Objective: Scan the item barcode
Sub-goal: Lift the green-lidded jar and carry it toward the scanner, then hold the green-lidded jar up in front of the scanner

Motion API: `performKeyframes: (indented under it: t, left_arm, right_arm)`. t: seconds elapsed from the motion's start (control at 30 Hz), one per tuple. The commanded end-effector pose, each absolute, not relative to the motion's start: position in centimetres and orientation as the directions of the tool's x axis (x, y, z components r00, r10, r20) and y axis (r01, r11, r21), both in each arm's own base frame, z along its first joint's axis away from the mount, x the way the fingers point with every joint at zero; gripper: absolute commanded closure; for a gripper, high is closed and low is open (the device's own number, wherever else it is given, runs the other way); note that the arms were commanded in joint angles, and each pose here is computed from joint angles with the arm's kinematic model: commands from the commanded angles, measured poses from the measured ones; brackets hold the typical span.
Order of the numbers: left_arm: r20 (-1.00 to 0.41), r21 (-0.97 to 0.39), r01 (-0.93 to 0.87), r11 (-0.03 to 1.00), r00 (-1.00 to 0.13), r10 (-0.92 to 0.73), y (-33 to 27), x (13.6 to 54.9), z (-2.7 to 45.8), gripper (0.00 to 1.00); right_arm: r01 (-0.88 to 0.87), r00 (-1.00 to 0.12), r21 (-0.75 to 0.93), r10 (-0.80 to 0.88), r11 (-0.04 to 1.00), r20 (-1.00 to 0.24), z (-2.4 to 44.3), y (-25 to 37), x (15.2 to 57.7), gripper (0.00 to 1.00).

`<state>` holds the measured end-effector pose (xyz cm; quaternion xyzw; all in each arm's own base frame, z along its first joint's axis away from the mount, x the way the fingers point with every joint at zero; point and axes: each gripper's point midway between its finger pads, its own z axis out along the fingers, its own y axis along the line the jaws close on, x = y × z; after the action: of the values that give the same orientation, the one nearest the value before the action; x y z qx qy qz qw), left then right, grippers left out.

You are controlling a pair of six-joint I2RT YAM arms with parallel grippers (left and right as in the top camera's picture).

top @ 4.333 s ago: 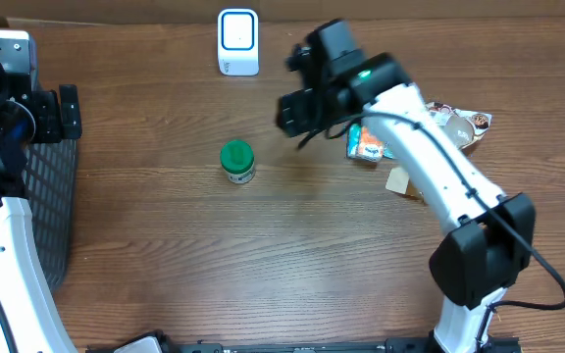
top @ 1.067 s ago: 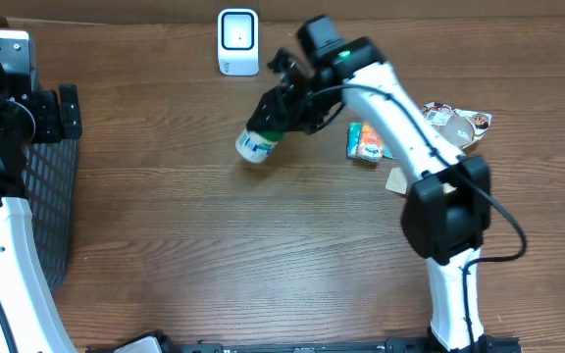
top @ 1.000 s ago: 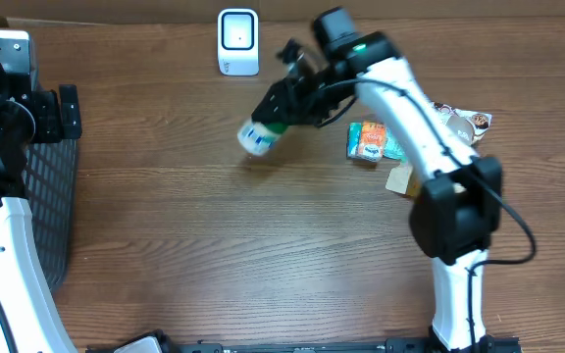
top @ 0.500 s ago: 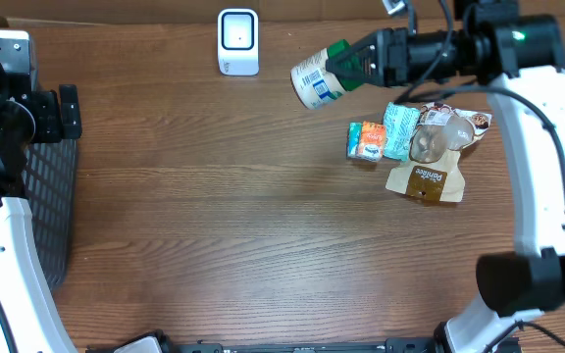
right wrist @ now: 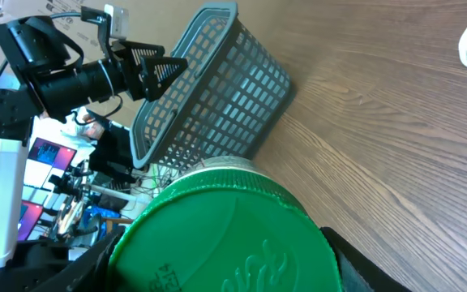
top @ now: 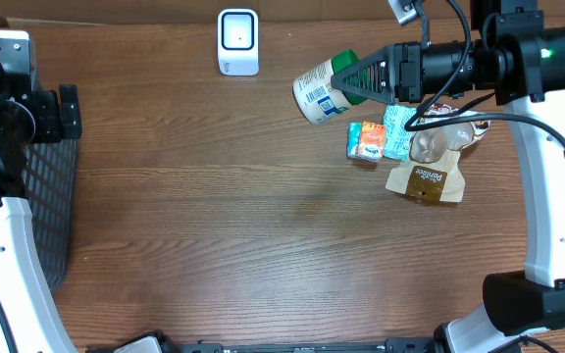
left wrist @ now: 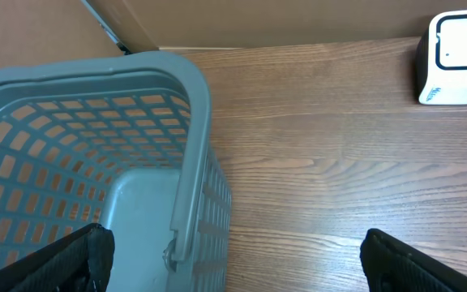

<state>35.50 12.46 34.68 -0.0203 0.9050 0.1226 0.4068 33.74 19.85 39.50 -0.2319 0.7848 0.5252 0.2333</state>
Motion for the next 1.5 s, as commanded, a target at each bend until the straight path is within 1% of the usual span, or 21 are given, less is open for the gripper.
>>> performKeyframes:
  t: [0.0, 0.17, 0.2, 0.27, 0.4, 0.5, 0.6, 0.67, 0.77, 0.83, 1.0, 1.1, 1.23, 1.3, 1.33, 1.37, 1.47]
  left_arm:
    - [-0.753, 0.22, -0.127, 0.967, -0.652, 0.085, 12.5, 35.6, 35.6, 0.01]
    - [-0.753, 0.22, -0.127, 0.967, -0.652, 0.085, 12.5, 35.6, 35.6, 0.01]
    - [-0.754, 0.22, -0.127, 0.967, -0.652, 0.085, 12.5, 35.6, 35.6, 0.0]
    - [-0.753, 0.22, -0.127, 0.967, -0.652, 0.085, 12.5, 35.6, 35.6, 0.0]
    - [-0.753, 0.22, -0.127, 0.967, -0.652, 0.085, 12.5, 35.6, 35.6, 0.0]
    - [-0.753, 0.22, -0.127, 0.967, -0.652, 0.085, 12.5, 35.6, 35.6, 0.0]
    - [-0.753, 0.22, -0.127, 0.967, -0.652, 0.085, 12.5, 35.6, 35.6, 0.0]
    - [-0.753, 0.219, -0.127, 0.967, -0.652, 0.085, 12.5, 35.6, 35.6, 0.01]
    - [-0.753, 0.22, -0.127, 0.967, -0.652, 0.086, 12.5, 35.6, 35.6, 0.0]
    - [-0.753, 0.22, -0.127, 0.967, -0.652, 0.085, 12.5, 35.6, 35.6, 0.0]
    - [-0.753, 0.22, -0.127, 0.967, -0.652, 0.085, 12.5, 35.6, 35.6, 0.0]
    - [-0.753, 0.219, -0.127, 0.967, -0.652, 0.085, 12.5, 35.6, 35.6, 0.0]
    - [-0.754, 0.22, -0.127, 0.967, -0.652, 0.085, 12.5, 35.6, 35.6, 0.0]
    - [-0.753, 0.22, -0.127, 0.967, -0.652, 0.086, 12.5, 35.6, 35.6, 0.0]
    - [-0.753, 0.22, -0.127, 0.967, -0.652, 0.085, 12.5, 35.6, 35.6, 0.01]
    - [-0.753, 0.22, -0.127, 0.967, -0.652, 0.085, 12.5, 35.6, 35.6, 0.01]
    - [-0.754, 0.22, -0.127, 0.967, -0.652, 0.086, 12.5, 35.6, 35.6, 0.01]
  right_arm:
    - [-0.663, -0.734, 0.658, -0.134, 0.356, -0.666, 40.6, 20.1, 33.2, 0.58]
    - [-0.637, -0.713, 0.527, -0.168, 0.563, -0.681, 38.1, 21.0, 36.0, 0.58]
    - [-0.635, -0.697, 0.479, -0.181, 0.606, -0.694, 37.6, 21.4, 36.8, 0.57]
    - [-0.625, -0.637, 0.316, -0.232, 0.714, -0.735, 35.9, 22.9, 39.5, 0.57]
    - [-0.574, -0.543, 0.116, -0.271, 0.811, -0.795, 34.1, 25.6, 44.2, 0.58]
    - [-0.53, -0.432, -0.025, -0.296, 0.848, -0.852, 33.5, 27.6, 48.2, 0.6]
    - [-0.509, -0.289, -0.18, -0.364, 0.842, -0.886, 32.7, 29.5, 52.0, 0.6]
    - [-0.516, -0.168, -0.3, -0.439, 0.802, -0.883, 32.1, 30.8, 54.3, 0.6]
    - [-0.504, -0.014, -0.455, -0.534, 0.734, -0.846, 30.7, 32.4, 56.9, 0.6]
    - [-0.476, 0.07, -0.537, -0.578, 0.697, -0.813, 29.7, 33.2, 58.5, 0.6]
    - [-0.382, 0.232, -0.684, -0.651, 0.622, -0.722, 26.6, 34.9, 61.6, 0.59]
    - [-0.35, 0.268, -0.701, -0.65, 0.622, -0.711, 24.6, 35.5, 62.6, 0.59]
    - [-0.335, 0.28, -0.705, -0.648, 0.625, -0.708, 22.1, 35.9, 63.4, 0.59]
    - [-0.322, 0.291, -0.731, -0.672, 0.602, -0.681, 21.2, 35.7, 63.7, 0.59]
    - [-0.325, 0.304, -0.759, -0.697, 0.565, -0.649, 20.3, 35.7, 63.9, 0.59]
    - [-0.332, 0.312, -0.765, -0.701, 0.552, -0.641, 20.0, 35.6, 64.0, 0.59]
    - [-0.33, 0.31, -0.767, -0.704, 0.55, -0.639, 20.0, 34.8, 64.4, 0.59]
